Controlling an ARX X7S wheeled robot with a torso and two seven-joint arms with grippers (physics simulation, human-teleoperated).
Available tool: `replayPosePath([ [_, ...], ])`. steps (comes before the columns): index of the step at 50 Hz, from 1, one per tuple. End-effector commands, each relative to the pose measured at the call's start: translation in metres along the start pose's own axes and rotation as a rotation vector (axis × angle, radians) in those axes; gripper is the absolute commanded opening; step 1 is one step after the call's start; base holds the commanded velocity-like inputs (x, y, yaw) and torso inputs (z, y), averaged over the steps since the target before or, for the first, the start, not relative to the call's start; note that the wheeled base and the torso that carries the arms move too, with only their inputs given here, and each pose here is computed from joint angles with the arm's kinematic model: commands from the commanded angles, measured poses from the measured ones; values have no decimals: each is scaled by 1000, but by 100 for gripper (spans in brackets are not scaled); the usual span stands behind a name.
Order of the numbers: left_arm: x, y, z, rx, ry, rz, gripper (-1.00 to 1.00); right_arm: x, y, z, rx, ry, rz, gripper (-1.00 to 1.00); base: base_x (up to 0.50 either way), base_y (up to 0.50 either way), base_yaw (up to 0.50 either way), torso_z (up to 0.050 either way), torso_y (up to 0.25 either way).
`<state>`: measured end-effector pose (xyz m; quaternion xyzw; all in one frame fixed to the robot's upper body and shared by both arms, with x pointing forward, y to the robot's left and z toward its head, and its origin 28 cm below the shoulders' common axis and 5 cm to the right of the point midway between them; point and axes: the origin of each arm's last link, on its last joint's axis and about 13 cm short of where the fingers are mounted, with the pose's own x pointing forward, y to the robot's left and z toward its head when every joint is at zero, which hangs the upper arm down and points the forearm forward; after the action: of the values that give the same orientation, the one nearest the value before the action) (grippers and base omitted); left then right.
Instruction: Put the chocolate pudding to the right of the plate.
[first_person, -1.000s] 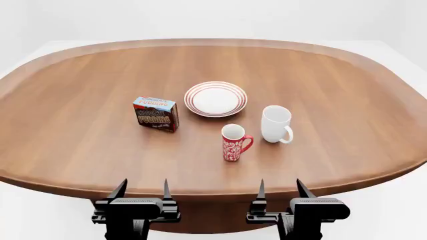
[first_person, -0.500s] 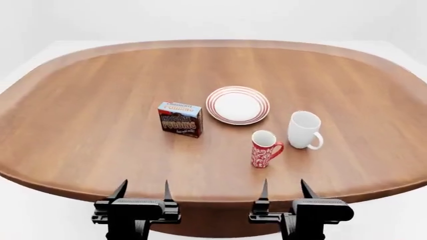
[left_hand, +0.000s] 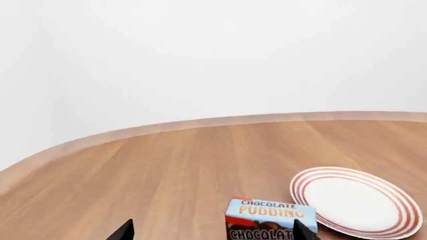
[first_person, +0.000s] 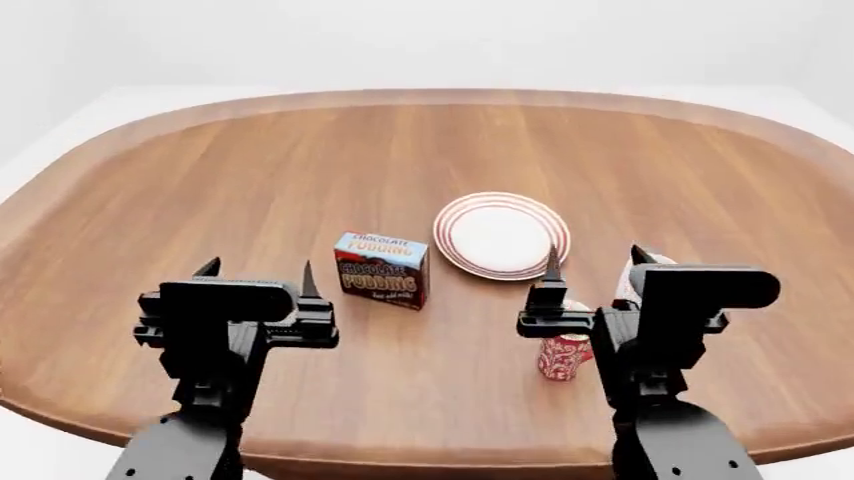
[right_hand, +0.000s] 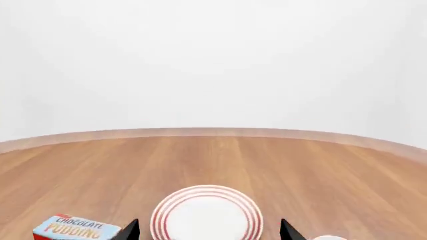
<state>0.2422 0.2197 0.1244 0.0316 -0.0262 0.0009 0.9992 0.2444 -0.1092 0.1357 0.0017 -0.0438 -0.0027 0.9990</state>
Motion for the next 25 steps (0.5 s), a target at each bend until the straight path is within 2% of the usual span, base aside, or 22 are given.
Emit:
replayPosePath([
  [1,0,5,28,15,-30,1,100,-1,-4,32,-29,-33,11,100,500,0,0,0,0],
  [25,1,8,27,17,-33,16,100,1,-4,30,-12,-14,28,100,500,0,0,0,1],
])
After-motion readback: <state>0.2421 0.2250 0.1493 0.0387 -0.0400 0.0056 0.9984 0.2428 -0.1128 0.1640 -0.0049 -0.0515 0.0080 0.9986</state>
